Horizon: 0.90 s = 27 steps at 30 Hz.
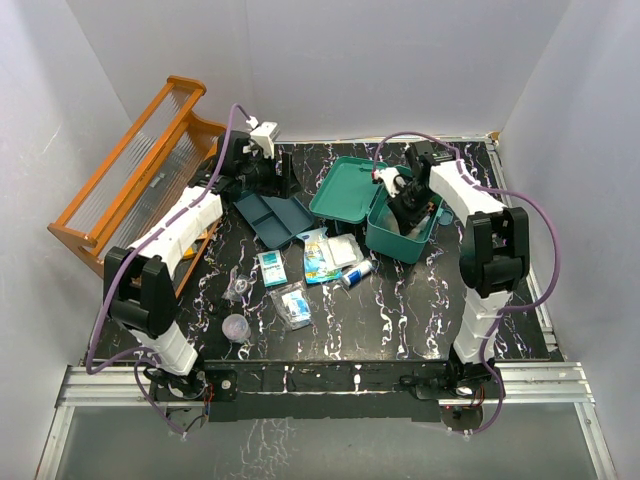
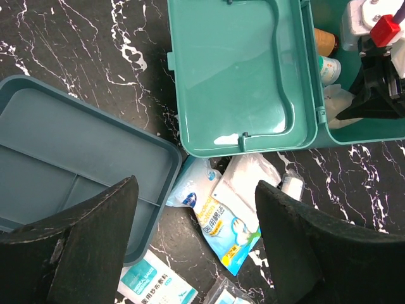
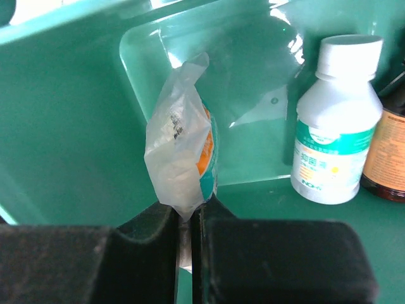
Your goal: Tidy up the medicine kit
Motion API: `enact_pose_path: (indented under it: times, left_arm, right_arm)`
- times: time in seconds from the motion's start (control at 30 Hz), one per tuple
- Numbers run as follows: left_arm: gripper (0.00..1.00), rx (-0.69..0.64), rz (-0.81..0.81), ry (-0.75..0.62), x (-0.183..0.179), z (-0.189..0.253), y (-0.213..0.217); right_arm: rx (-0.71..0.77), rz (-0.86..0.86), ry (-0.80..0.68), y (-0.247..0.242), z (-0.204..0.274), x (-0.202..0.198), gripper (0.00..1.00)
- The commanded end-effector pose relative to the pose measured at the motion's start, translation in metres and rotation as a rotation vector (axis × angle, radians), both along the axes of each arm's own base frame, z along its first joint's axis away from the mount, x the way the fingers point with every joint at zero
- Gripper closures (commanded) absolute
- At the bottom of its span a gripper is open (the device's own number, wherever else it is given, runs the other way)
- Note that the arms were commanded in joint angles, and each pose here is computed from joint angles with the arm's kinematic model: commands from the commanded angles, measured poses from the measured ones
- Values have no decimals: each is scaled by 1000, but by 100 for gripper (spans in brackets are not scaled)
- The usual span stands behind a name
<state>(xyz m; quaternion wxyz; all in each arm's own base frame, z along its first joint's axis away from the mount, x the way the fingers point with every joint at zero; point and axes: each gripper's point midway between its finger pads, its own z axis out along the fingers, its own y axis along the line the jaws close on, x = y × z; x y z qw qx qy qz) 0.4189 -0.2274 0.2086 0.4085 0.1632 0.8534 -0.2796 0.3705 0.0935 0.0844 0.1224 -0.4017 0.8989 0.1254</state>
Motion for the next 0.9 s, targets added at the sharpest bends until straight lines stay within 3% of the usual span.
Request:
enact_pose_path:
  times: [0.0, 0.43, 0.63, 0.87]
  left_arm:
    - [27, 9, -2, -38, 8, 15, 1]
    - [27, 9, -9, 0, 6, 2, -2]
    - [27, 6, -11, -3, 6, 3, -2]
    - [27, -6, -12, -1, 6, 5, -3]
  right_arm:
    - [42, 11, -28, 2, 9, 11, 96]
    - [-6, 19, -8, -9, -3, -8, 93]
    - [-4, -26, -174, -9, 33, 24, 62]
    - [-26, -194, -401, -18, 77, 71, 53]
